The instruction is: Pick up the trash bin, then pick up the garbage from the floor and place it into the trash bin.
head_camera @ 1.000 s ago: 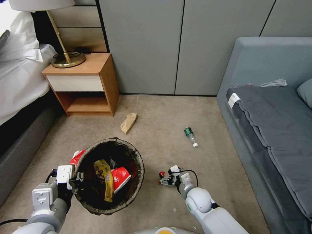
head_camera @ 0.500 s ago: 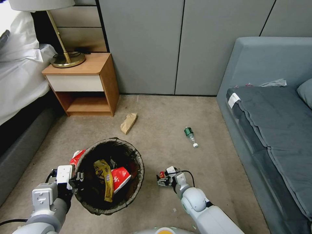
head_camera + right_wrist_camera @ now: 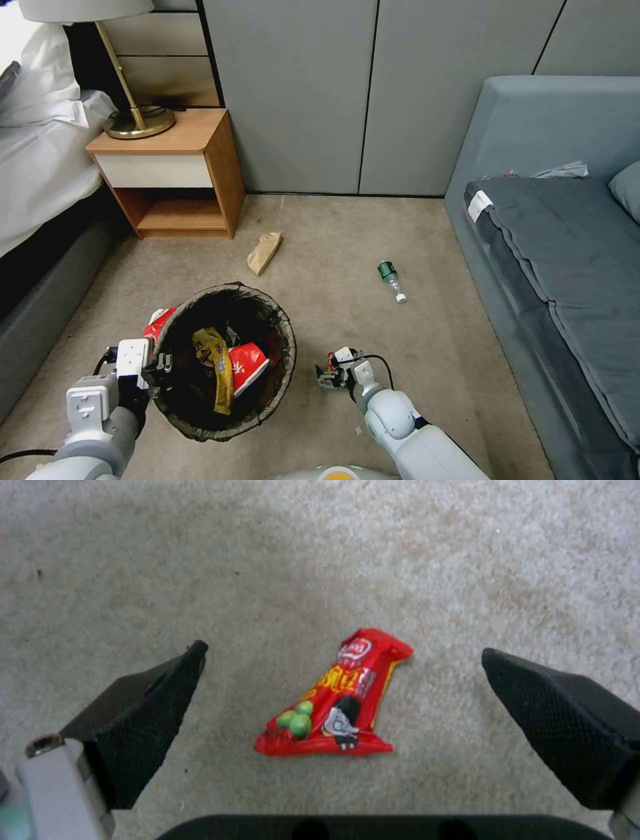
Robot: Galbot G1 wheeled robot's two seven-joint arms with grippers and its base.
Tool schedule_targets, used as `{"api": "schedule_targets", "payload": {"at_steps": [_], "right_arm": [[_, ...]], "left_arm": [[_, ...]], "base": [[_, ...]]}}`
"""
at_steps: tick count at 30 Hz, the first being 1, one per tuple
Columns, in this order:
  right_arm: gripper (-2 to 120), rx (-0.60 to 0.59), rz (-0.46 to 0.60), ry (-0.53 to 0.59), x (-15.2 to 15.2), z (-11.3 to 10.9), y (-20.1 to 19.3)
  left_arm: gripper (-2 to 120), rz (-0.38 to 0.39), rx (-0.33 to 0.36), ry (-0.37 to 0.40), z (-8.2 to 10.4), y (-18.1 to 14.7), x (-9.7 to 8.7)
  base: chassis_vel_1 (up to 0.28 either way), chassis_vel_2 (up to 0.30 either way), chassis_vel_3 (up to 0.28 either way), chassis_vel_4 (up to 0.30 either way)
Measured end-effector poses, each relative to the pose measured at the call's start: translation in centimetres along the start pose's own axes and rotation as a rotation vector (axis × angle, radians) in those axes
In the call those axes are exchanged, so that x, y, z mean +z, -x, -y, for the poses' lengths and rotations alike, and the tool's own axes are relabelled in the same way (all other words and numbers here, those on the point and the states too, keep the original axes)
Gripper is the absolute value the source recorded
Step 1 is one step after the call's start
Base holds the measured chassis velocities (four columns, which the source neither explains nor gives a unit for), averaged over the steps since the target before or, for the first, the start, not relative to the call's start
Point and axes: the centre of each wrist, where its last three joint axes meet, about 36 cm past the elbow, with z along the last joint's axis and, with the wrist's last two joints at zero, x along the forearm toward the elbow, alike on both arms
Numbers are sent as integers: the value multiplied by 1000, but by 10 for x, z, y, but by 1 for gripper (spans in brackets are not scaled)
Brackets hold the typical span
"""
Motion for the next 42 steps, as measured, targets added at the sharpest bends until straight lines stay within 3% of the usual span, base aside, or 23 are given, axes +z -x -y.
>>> {"api": "schedule_targets", "payload": {"at_steps": [36, 42], "right_arm": [[100, 15, -48, 16, 15, 1, 13], [85, 11, -48, 18, 15, 1, 13]], "left_arm": [[1, 9, 26, 11, 3, 1, -2], [1, 11, 31, 13, 3, 2, -2]], "base": [[0, 0, 0, 0], [0, 0, 0, 0]]}}
